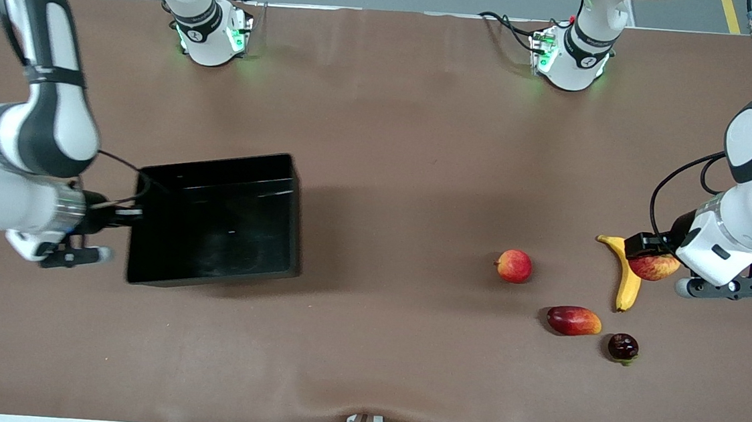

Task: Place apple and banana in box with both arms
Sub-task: 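Slide the black box toward the fruit with the right gripper, then release the box rim and draw the right gripper back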

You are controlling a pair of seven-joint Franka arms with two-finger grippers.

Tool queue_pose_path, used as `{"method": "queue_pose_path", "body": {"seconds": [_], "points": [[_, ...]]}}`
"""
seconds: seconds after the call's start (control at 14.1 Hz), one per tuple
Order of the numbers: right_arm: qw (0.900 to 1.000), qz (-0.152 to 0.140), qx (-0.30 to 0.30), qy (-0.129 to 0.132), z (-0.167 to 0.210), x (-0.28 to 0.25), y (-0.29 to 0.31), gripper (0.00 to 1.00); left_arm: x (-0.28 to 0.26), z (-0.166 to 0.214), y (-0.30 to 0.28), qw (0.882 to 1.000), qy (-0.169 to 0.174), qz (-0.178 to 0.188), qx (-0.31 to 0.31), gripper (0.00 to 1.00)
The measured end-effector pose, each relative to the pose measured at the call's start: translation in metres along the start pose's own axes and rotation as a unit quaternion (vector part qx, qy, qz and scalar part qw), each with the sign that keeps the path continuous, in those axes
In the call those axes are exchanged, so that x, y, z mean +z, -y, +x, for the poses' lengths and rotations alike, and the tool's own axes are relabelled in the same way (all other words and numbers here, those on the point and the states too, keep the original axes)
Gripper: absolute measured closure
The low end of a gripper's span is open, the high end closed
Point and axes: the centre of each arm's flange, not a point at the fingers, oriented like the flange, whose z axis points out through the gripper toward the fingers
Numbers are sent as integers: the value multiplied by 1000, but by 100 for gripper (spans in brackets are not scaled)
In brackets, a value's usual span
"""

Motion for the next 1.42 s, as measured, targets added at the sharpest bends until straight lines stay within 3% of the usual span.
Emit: {"method": "queue_pose_path", "body": {"seconds": [0.21, 0.57, 1.13, 1.42], "points": [[1000, -3, 6, 11, 3, 24, 77, 95, -7, -5, 2, 1000, 14, 3, -1, 25], [999, -19, 50, -10, -1, 65, 189, 95, -15, -9, 3, 1000, 25, 0, -3, 25], [991, -22, 119, -54, -32, 196, 324, 95, -33, -16, 0, 999, 16, 0, -35, 25], [990, -24, 125, -60, -39, 243, 346, 95, -37, -23, 0, 998, 30, 4, -48, 25]]}}
